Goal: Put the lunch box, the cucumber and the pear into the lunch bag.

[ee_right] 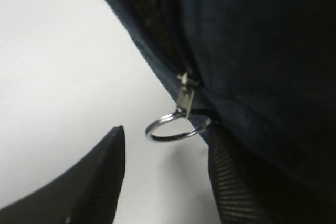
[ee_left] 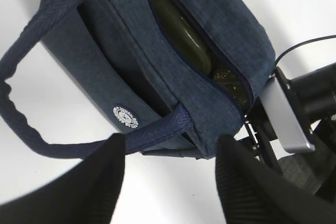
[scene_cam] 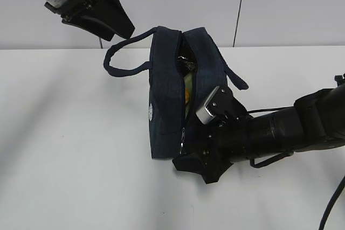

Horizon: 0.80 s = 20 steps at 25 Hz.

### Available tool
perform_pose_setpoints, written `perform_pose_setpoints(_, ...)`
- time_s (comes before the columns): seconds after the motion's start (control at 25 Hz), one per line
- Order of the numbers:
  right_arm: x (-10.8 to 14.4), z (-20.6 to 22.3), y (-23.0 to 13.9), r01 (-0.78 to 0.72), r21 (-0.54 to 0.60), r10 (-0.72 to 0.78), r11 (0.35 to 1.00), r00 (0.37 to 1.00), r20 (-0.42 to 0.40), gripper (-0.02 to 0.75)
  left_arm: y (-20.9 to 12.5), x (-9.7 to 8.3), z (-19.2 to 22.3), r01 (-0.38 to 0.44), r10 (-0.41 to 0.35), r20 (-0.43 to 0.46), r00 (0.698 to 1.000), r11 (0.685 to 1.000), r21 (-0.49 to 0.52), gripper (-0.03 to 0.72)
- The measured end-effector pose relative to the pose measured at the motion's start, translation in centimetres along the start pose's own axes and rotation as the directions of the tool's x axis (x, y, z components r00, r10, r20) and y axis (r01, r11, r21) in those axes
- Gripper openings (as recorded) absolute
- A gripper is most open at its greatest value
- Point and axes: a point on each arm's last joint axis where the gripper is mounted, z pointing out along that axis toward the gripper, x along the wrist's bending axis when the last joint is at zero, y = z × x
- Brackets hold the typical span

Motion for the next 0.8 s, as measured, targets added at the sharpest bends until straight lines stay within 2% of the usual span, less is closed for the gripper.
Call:
perform_pose_setpoints(0.2, 0.04, 0.0, 0.04, 0.0, -0.004, 0.0, 1.0, 1.0, -0.004, 0.445, -0.04, -0.02, 0.0, 0.0, 0.0, 0.002, 1.0, 1.0, 0.004, 0.393)
perform_pose_setpoints(0.4, 0.33, 0.01, 0.32, -0.002, -0.039, 0.0, 0.999, 0.999, -0.038, 0.451, -0.05, 0.0, 0.0, -0.001, 0.001, 0.0, 1.0, 1.0, 0.005, 0.393)
perform_pose_setpoints(0.6, 0.3, 0.02, 0.28, -0.002, -0.035, 0.0, 0.999, 0.999, -0.034, 0.451, -0.08, 0.02, 0.0, -0.003, 0.003, -0.003, 1.0, 1.0, 0.009, 0.393)
perform_pose_setpoints(0.68, 0.2, 0.02, 0.18, -0.001, -0.023, 0.001, 1.0, 1.0, -0.023, 0.439, -0.09, 0.03, 0.0, -0.003, 0.003, -0.003, 1.0, 1.0, 0.01, 0.393)
perform_pose_setpoints(0.8, 0.07, 0.03, 0.04, -0.001, -0.008, 0.001, 1.0, 1.0, -0.009, 0.355, -0.11, 0.02, 0.0, -0.003, 0.003, -0.002, 1.0, 1.0, 0.012, 0.393)
